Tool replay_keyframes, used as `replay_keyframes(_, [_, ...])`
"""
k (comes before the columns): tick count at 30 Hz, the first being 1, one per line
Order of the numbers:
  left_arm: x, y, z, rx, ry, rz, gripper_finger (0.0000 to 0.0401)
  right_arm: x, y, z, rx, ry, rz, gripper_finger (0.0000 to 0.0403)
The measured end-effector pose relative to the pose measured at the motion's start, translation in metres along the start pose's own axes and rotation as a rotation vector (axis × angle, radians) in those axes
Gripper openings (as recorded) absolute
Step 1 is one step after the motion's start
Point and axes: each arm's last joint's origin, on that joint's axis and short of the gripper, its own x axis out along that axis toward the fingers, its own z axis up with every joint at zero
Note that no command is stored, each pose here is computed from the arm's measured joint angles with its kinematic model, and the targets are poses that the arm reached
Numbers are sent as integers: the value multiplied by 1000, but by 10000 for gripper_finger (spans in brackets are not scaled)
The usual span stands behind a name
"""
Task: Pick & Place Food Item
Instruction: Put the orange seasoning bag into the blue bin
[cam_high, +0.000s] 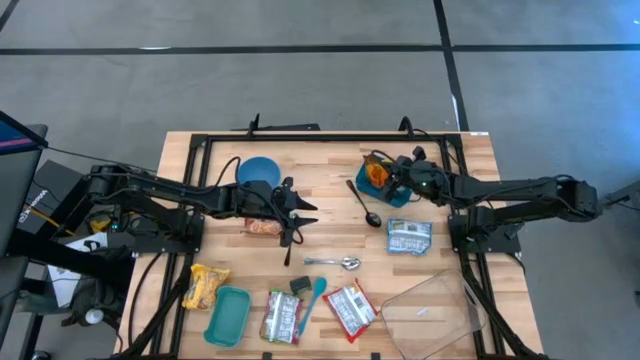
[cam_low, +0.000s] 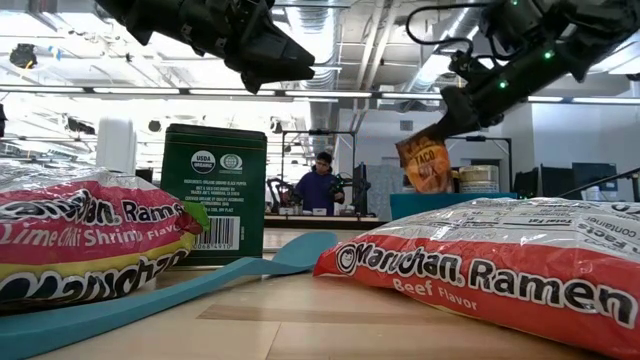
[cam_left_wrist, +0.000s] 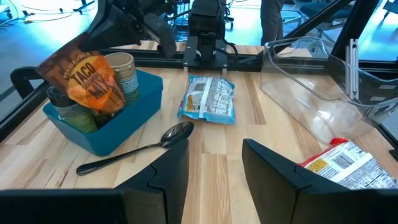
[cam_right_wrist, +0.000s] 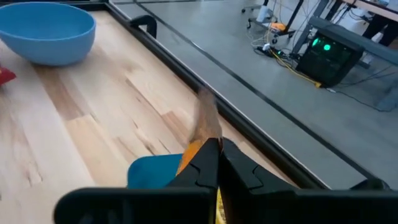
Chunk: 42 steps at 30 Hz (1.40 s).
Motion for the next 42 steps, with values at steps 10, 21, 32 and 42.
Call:
replay_keyframes(10, [0, 0, 0, 0, -1, 8, 143, 1, 0, -12, 9, -14, -4, 0])
replay_keyframes(21, [0, 0, 0, 0, -1, 8, 143, -2, 7, -29, 18, -60, 35, 0])
replay_keyframes(32, [0, 0, 1, 0, -6, 7, 143, -5, 11, -34, 19, -46, 50, 0])
replay_keyframes(42, [0, 0, 1, 0, -5, 7, 143, -5, 11, -37, 53, -19, 44, 0])
